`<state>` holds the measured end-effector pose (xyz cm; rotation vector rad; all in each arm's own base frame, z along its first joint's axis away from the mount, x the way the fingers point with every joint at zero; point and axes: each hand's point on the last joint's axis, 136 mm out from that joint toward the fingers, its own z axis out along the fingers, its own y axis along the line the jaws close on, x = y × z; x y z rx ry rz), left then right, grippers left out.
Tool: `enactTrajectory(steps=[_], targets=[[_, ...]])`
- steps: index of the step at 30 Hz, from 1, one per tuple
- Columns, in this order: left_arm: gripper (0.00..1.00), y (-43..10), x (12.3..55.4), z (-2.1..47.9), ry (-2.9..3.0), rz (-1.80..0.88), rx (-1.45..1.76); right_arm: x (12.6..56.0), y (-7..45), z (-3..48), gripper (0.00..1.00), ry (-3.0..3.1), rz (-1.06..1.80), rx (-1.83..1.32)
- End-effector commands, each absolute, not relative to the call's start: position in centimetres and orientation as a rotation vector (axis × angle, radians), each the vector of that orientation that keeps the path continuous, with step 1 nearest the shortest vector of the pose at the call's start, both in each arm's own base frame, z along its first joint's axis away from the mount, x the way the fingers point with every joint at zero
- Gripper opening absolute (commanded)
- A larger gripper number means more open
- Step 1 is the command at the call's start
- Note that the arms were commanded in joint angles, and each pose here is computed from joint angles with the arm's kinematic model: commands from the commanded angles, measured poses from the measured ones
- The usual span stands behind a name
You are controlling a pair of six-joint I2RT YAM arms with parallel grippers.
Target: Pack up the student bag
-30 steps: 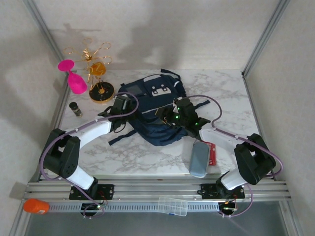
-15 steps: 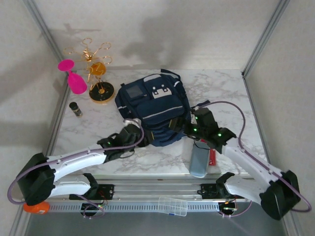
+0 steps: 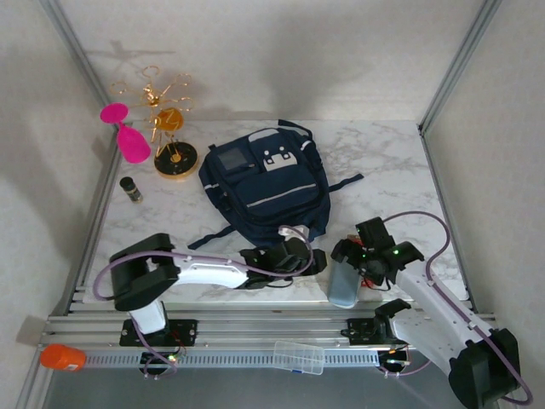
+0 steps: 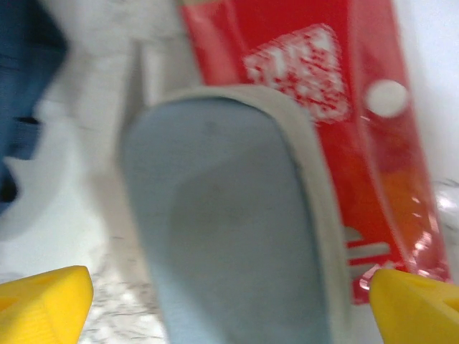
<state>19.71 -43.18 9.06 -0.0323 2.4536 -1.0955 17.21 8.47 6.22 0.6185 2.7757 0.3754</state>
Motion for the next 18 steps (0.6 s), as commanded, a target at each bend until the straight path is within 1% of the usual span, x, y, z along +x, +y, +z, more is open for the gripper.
enactTrajectory(steps=[1,3,6,10,14,16,18], targets=[[0.45,-46.3,19.0,9.0,2.450,-1.222,-0.017,16.3,7.3,5.5,0.99,2.783,0.319,0.695],[0.39,-47.0,18.6,8.2,2.468,-1.224,-0.007,16.3,7.1,5.6,0.99,2.764,0.325,0.724],[0.35,-46.9,18.4,7.7,2.475,-1.223,-0.016,15.9,7.4,4.8,0.99,2.791,0.342,0.741],[0.31,-46.8,17.6,6.3,2.522,-1.237,-0.031,16.1,9.6,4.4,0.98,2.824,0.497,0.726],[0.30,-46.4,17.6,5.2,2.527,-1.284,-0.103,16.8,11.8,5.0,0.91,2.799,0.690,0.700],[0.29,-46.5,17.9,4.7,2.536,-1.246,-0.098,16.9,12.9,5.4,0.90,2.793,0.783,0.682],[0.26,-46.0,18.3,3.6,2.560,-1.183,-0.115,17.1,13.5,5.8,0.87,2.785,0.832,0.675]])
